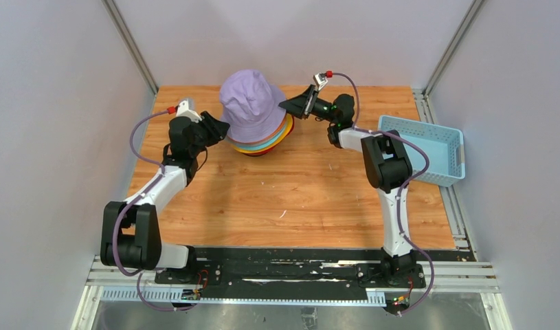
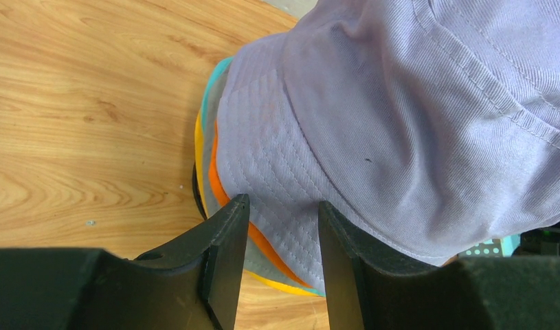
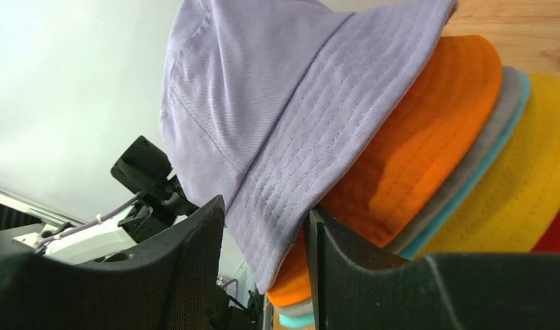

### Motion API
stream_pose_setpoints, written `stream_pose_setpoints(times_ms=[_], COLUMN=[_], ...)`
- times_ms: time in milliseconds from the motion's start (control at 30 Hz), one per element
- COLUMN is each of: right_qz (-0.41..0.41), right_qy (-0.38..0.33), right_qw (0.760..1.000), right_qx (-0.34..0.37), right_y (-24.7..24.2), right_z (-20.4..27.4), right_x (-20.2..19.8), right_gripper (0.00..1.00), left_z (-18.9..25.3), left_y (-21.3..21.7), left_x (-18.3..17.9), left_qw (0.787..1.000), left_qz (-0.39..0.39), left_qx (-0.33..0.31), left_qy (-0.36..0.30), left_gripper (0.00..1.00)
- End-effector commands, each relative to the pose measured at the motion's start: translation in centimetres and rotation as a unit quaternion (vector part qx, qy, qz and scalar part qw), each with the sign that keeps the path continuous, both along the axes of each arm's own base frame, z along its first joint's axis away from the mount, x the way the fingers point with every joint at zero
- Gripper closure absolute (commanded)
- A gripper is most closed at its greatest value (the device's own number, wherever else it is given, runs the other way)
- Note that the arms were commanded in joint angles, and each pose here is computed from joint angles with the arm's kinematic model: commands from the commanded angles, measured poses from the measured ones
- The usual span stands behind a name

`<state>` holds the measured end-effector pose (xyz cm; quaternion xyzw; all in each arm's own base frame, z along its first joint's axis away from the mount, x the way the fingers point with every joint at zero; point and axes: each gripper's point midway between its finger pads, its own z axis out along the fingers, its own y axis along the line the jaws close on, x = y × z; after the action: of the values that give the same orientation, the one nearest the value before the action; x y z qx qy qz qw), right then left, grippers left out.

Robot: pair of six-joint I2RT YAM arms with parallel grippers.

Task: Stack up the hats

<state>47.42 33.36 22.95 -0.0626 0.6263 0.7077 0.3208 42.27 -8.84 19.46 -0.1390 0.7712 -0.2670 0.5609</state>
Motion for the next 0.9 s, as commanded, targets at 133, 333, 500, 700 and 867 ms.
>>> stream_pose_setpoints(times_ms=[133, 333, 500, 700, 867], right_qz=[0.026, 0.027, 0.013, -0.013, -0.021], right_qy=[-0.031, -0.023, 0.000, 0.049, 0.076], right_qw=[0.998, 0.998, 0.999, 0.998, 0.997], right_qx=[0.054, 0.058, 0.050, 0.022, 0.018], right_y=[1.0, 1.2, 1.2, 0.8, 0.5], right_z=[2.7, 2.5, 0.9, -3.0, -5.7], right_x=[-0.3, 0.3, 0.8, 1.5, 2.3], right_gripper=[0.58, 0.87, 0.99, 0.99, 0.99], left_z=[0.8, 0.5, 0.2, -0.4, -1.0], left_y=[-0.4, -0.5, -0.5, -0.6, -0.6], left_x=[0.9, 1.3, 1.6, 2.1, 2.3], left_qw=[1.000, 1.000, 1.000, 1.000, 1.000], left_qz=[-0.011, -0.011, -0.012, -0.014, -0.015], left_qx=[0.010, 0.010, 0.011, 0.012, 0.012], left_qy=[-0.014, -0.011, -0.007, 0.001, 0.006], left_gripper=[0.54, 0.54, 0.54, 0.54, 0.54])
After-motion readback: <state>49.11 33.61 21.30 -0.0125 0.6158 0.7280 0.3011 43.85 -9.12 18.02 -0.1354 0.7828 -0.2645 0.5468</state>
